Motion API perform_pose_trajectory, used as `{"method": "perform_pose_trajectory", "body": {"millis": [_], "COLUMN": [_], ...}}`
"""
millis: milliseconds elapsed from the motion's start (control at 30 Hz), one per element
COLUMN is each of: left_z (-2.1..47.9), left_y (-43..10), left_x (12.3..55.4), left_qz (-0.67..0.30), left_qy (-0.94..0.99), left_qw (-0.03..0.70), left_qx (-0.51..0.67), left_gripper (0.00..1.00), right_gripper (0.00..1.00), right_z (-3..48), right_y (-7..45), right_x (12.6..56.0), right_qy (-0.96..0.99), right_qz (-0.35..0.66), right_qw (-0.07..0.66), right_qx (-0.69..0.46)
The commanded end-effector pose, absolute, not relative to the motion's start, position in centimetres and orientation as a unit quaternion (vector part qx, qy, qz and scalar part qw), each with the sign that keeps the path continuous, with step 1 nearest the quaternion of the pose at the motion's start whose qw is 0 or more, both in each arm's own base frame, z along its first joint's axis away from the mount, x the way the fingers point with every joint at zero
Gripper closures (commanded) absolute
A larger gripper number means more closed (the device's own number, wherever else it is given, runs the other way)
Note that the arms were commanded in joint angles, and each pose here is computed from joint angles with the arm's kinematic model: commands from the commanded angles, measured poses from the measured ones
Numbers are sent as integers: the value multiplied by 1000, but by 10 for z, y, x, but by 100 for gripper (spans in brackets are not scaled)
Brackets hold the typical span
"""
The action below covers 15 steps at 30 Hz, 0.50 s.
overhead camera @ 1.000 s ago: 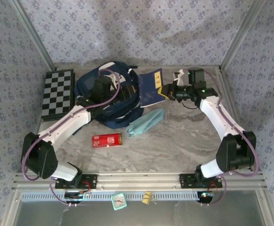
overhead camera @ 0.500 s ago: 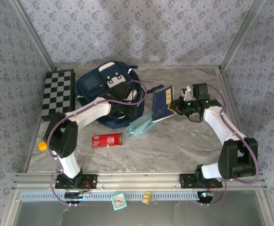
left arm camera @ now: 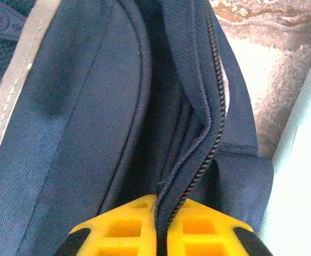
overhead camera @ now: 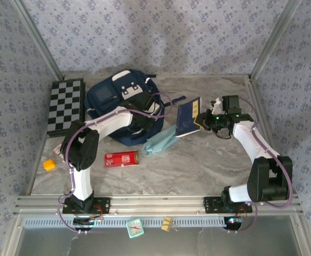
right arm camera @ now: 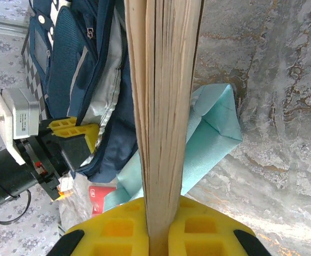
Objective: Pack books, pencil case, and school supplies into a backpack
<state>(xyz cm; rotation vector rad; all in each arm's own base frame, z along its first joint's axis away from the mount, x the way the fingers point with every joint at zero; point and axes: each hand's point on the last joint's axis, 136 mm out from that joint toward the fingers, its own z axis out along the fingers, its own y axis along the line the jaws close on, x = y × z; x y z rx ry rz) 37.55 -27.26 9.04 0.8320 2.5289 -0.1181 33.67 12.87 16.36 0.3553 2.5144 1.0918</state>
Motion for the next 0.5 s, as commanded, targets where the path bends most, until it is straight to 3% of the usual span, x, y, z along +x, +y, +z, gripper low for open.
{"method": "perform_pose_trajectory", "body": {"millis": [0,467], "left_z": [132,297], "left_y": [-277,-229], "left_x": [387,414], "left_qz": [-50,-26], "left_qy": [911,875], "left_qw": [283,455], "left_qx": [297,164], "left_gripper": [99,100], "right_gripper": [100,100], "right_z": [176,201], "right_y": [135,239], "right_x": [342,347], "right_qy": [886,859], "right_qz": [407,483], "right_qw": [194,161], "right_qx": [107,48]}}
